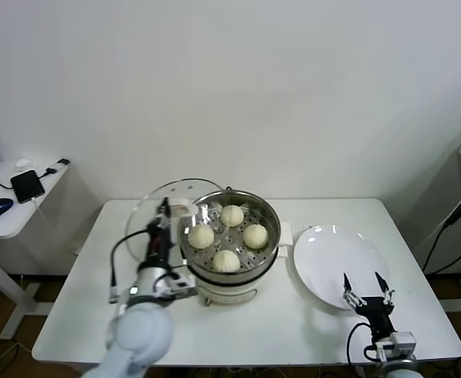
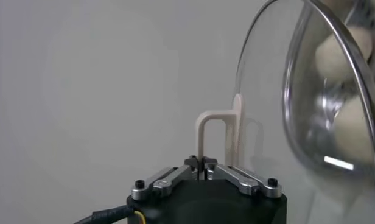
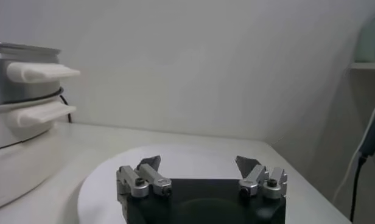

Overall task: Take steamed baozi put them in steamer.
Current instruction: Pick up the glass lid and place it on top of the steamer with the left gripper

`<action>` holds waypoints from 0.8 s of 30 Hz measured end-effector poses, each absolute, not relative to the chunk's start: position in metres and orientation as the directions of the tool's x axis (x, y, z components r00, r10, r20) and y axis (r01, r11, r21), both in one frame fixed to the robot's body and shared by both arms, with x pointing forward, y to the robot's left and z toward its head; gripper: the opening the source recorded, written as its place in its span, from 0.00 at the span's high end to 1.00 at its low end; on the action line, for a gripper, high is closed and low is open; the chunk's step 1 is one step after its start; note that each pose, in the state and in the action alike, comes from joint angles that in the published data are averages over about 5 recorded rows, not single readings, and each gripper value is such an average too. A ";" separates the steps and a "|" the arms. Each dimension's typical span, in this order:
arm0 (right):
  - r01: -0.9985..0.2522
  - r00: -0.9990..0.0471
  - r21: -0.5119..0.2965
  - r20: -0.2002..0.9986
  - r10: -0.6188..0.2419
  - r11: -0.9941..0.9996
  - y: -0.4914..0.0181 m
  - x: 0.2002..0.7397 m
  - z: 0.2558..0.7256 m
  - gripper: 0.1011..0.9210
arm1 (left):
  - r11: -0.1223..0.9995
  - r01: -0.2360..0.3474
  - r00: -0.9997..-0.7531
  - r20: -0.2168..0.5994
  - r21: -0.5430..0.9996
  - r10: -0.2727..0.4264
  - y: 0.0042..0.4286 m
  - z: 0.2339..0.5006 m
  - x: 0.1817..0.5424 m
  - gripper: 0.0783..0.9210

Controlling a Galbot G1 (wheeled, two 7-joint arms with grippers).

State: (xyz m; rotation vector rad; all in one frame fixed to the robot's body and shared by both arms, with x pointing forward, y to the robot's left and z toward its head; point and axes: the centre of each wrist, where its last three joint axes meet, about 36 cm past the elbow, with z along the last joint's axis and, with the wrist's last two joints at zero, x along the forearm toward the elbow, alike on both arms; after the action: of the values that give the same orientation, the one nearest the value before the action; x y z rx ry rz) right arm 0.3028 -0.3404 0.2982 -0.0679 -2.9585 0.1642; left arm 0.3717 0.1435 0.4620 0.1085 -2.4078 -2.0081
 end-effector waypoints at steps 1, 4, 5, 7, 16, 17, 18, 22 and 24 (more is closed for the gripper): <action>0.036 -0.983 -0.114 0.174 0.056 0.993 -0.341 0.302 0.297 0.12 | 0.181 -0.045 -0.998 -0.036 0.983 -0.051 0.134 0.462 0.371 0.94; 0.038 -0.983 -0.115 0.175 0.058 0.993 -0.342 0.299 0.294 0.12 | 0.182 -0.033 -0.999 -0.026 0.983 -0.039 0.107 0.460 0.367 0.94; 0.039 -0.983 -0.115 0.175 0.059 0.993 -0.342 0.298 0.293 0.12 | 0.181 -0.030 -0.999 -0.024 0.983 -0.035 0.098 0.459 0.366 0.94; 0.042 -0.983 -0.115 0.176 0.062 0.993 -0.343 0.296 0.291 0.12 | 0.180 -0.029 -0.999 -0.024 0.983 -0.028 0.081 0.458 0.365 0.94; 0.061 -0.983 -0.119 0.166 0.080 0.991 -0.347 0.291 0.285 0.12 | 0.159 -0.032 -0.999 -0.027 0.987 -0.035 0.026 0.451 0.372 0.94; 0.064 -0.983 -0.120 0.165 0.083 0.991 -0.348 0.290 0.284 0.12 | 0.154 -0.032 -0.999 -0.026 0.987 -0.038 0.022 0.450 0.373 0.94; 0.066 -0.983 -0.120 0.163 0.086 0.991 -0.348 0.290 0.284 0.12 | 0.149 -0.031 -0.999 -0.025 0.988 -0.040 0.019 0.448 0.375 0.94; 0.075 -0.983 -0.120 0.157 0.093 0.990 -0.348 0.290 0.282 0.12 | 0.128 -0.028 -0.999 -0.023 0.991 -0.044 0.009 0.442 0.381 0.94; 0.079 -0.983 -0.121 0.153 0.097 0.990 -0.347 0.291 0.281 0.12 | 0.117 -0.026 -0.999 -0.021 0.993 -0.047 0.005 0.439 0.385 0.94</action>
State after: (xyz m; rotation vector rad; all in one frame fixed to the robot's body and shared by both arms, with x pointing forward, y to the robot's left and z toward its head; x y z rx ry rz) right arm 0.2905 -0.3472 0.2808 -0.1325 -2.9746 0.1707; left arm 0.3848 0.0051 0.4390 0.0762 -2.3367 -2.0754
